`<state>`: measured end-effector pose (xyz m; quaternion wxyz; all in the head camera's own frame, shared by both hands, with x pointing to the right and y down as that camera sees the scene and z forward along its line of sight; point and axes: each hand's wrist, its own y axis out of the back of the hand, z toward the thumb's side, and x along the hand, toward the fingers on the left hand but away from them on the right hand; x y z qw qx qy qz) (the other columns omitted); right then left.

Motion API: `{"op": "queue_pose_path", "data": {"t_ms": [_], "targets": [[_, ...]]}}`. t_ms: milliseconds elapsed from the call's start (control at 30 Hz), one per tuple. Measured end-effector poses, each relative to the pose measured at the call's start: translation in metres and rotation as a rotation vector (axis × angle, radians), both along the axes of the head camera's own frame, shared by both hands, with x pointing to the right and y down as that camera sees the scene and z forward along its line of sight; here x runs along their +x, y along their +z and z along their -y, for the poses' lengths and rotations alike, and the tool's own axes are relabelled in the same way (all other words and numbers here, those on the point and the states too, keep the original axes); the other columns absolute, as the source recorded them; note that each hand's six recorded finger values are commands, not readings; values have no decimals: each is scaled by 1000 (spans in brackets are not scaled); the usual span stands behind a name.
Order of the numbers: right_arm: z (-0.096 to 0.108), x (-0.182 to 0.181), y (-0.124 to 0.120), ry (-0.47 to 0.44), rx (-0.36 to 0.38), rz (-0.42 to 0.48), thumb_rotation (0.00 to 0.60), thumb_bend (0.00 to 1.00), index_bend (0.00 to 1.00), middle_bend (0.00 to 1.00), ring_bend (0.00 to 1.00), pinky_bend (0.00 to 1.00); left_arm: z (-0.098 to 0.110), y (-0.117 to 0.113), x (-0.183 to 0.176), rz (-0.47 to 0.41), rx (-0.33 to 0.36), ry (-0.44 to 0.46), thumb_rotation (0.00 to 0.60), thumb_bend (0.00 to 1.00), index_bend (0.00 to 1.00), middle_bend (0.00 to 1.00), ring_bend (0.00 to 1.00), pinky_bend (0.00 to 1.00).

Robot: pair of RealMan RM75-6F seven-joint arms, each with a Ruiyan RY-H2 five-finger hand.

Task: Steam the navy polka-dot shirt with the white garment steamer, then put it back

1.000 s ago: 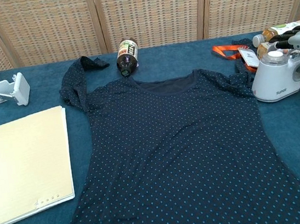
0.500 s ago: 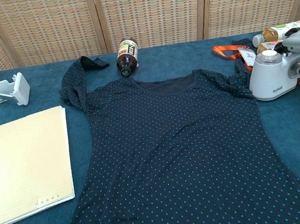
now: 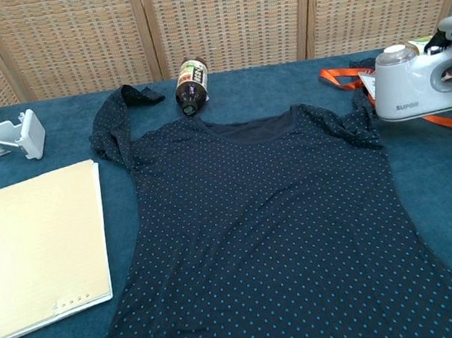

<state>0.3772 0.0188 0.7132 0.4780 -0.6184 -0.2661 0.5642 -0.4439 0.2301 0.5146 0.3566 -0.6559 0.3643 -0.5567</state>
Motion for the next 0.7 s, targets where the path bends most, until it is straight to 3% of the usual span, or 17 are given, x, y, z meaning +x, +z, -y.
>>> {"op": "queue_pose_path", "data": {"t_ms": [333, 567, 700], "targets": [[19, -27, -44, -65, 115, 148, 600, 827, 863, 734, 797, 1000, -1, -1, 2, -18, -9, 12, 600, 0, 0, 0, 0, 0], [19, -80, -63, -125, 138, 254, 600, 828, 866, 736, 802, 1000, -1, -1, 0, -28, -11, 10, 600, 0, 0, 0, 0, 0], [16, -117, -70, -202, 149, 256, 600, 827, 867, 736, 803, 1000, 0, -1, -1, -31, -13, 6, 600, 0, 0, 0, 0, 0]]}}
